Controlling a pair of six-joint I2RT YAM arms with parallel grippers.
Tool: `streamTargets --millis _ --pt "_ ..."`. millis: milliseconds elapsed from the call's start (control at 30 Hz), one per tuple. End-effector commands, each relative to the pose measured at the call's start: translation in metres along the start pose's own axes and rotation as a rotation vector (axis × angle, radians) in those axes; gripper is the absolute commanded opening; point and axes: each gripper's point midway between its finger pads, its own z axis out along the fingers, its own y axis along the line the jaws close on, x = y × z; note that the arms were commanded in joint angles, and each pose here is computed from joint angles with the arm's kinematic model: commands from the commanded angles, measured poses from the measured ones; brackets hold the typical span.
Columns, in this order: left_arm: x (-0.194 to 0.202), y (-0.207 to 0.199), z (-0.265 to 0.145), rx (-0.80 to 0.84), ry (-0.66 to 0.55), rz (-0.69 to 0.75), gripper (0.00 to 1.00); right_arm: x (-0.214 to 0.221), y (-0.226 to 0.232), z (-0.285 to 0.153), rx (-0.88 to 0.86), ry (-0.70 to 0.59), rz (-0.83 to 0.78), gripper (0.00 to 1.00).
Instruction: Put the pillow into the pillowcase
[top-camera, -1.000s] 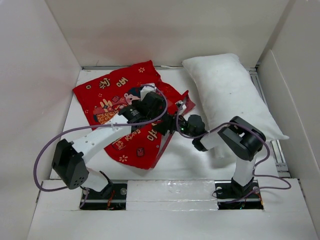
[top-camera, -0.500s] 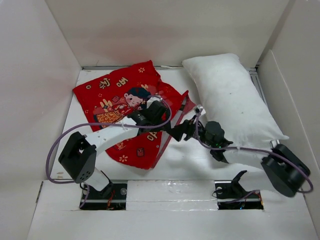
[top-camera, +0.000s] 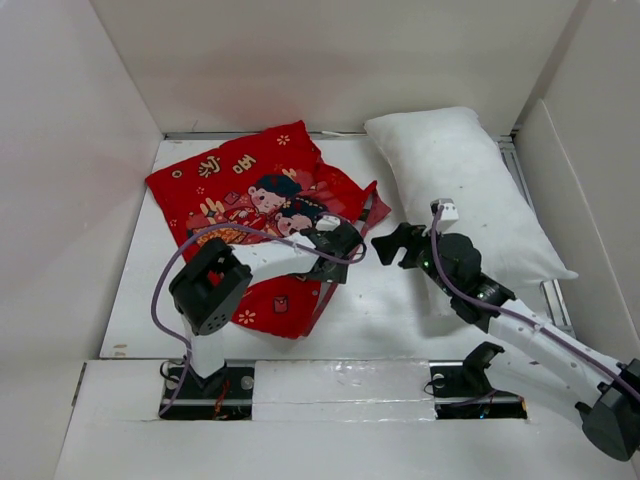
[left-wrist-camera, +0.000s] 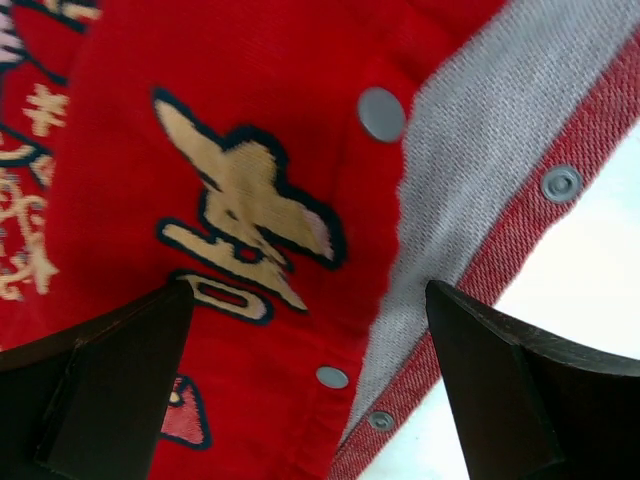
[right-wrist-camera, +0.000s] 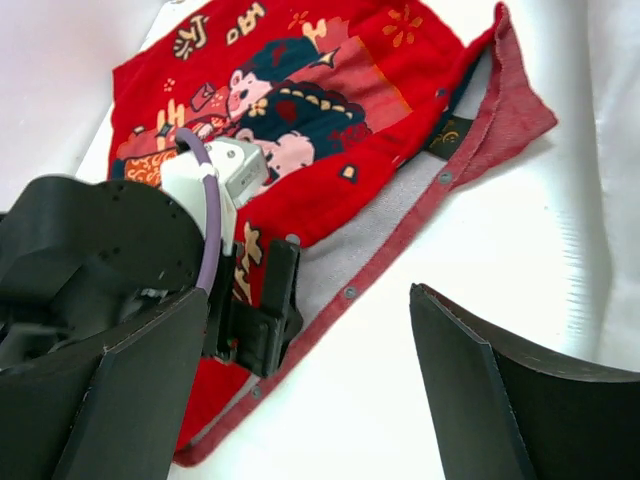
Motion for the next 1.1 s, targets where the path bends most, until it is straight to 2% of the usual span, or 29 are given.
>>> streamTargets --millis 0,333,467,600,733,900,1033,1067 --pt "-0.027 0.011 -0.015 -0.073 -0.078 -0.031 1.00 -0.007 -0.008 -0.009 0.032 -0.009 -0.029 0.87" --pt "-0.043 0.012 -0.009 -0.160 -0.102 -0.032 1.00 -0.006 -0.010 -0.012 0.035 -0.001 -0.037 0.88" --pt "-0.035 0.021 0.000 -0.229 -0.079 -0.013 0.95 -0.004 -0.012 -0.010 0.040 0.006 -0.038 0.88" --pt "-0.039 0.025 0.000 -0.254 -0.106 -0.030 0.91 -0.003 -0.010 -0.010 0.032 0.011 -0.038 0.88" --pt "-0.042 0.023 -0.002 -0.243 -0.117 -0.039 0.77 -0.003 -0.008 -0.009 0.025 0.018 -0.039 0.88" --pt "-0.057 0.022 -0.010 -0.242 -0.159 -0.050 0.47 0.000 -0.008 -0.007 0.021 0.032 -0.040 0.88" --pt "-0.064 0.022 -0.014 -0.249 -0.179 -0.055 0.35 0.001 -0.006 -0.008 0.013 0.036 -0.039 0.88" --pt "-0.066 0.021 -0.016 -0.245 -0.183 -0.050 0.29 0.001 -0.006 -0.008 0.013 0.036 -0.039 0.88"
